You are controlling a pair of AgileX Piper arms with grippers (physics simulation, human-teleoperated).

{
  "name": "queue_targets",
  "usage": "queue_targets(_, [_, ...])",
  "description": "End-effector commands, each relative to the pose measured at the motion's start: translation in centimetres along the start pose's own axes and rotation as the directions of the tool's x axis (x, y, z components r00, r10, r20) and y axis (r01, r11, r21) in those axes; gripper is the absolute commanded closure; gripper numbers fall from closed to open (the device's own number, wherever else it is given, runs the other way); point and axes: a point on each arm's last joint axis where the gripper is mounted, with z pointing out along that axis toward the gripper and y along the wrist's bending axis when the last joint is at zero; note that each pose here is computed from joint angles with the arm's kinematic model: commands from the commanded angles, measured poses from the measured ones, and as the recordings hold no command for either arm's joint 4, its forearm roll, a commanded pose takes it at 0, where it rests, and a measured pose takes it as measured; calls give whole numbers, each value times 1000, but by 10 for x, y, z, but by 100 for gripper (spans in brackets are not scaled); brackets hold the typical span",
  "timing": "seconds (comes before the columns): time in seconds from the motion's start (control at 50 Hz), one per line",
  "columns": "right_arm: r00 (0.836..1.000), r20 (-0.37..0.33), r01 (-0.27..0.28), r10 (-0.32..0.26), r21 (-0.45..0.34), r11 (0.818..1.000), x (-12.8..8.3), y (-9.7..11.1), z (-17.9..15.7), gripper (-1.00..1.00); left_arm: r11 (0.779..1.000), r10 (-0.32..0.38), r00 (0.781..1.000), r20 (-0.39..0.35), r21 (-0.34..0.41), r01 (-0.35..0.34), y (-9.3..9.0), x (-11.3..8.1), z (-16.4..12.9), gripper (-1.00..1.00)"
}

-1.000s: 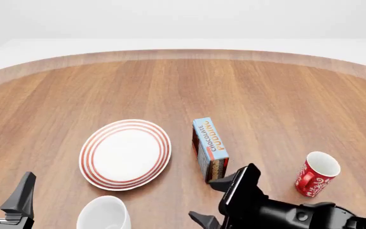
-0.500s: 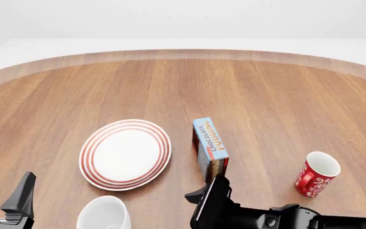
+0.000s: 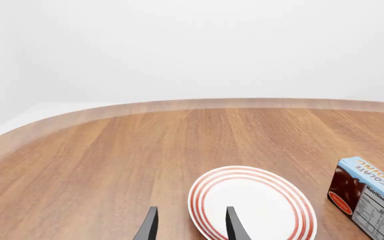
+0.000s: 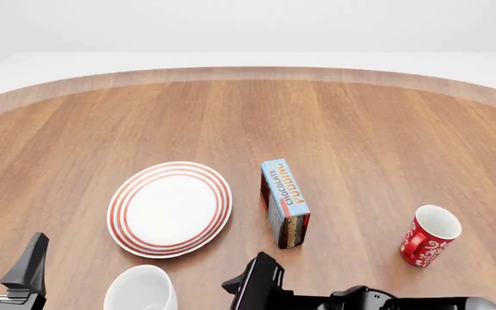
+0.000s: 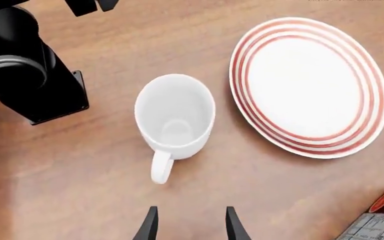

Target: Pick up the white mug and put it on the plate, and put the chocolate pudding to the right of the plate.

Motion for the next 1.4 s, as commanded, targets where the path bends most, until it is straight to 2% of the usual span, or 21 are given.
queue_targets(0.02, [1000, -5, 6, -6, -30, 1000, -4, 10, 10, -100, 1000, 0, 1000, 0, 0, 0, 0, 0, 0, -100])
queue_targets(0.28, [1000, 0, -5, 5, -51, 999, -8, 18, 18, -100, 1000, 0, 1000, 0, 0, 0, 0, 0, 0, -100])
queue_targets(0.96, [999, -28, -39, 38, -48, 998, -13, 19, 37, -100, 1000, 0, 1000, 0, 0, 0, 0, 0, 0, -100])
queue_targets(1.4, [998, -55, -48, 44, -65, 997, -13, 27, 53, -100, 1000, 0, 1000, 0, 0, 0, 0, 0, 0, -100])
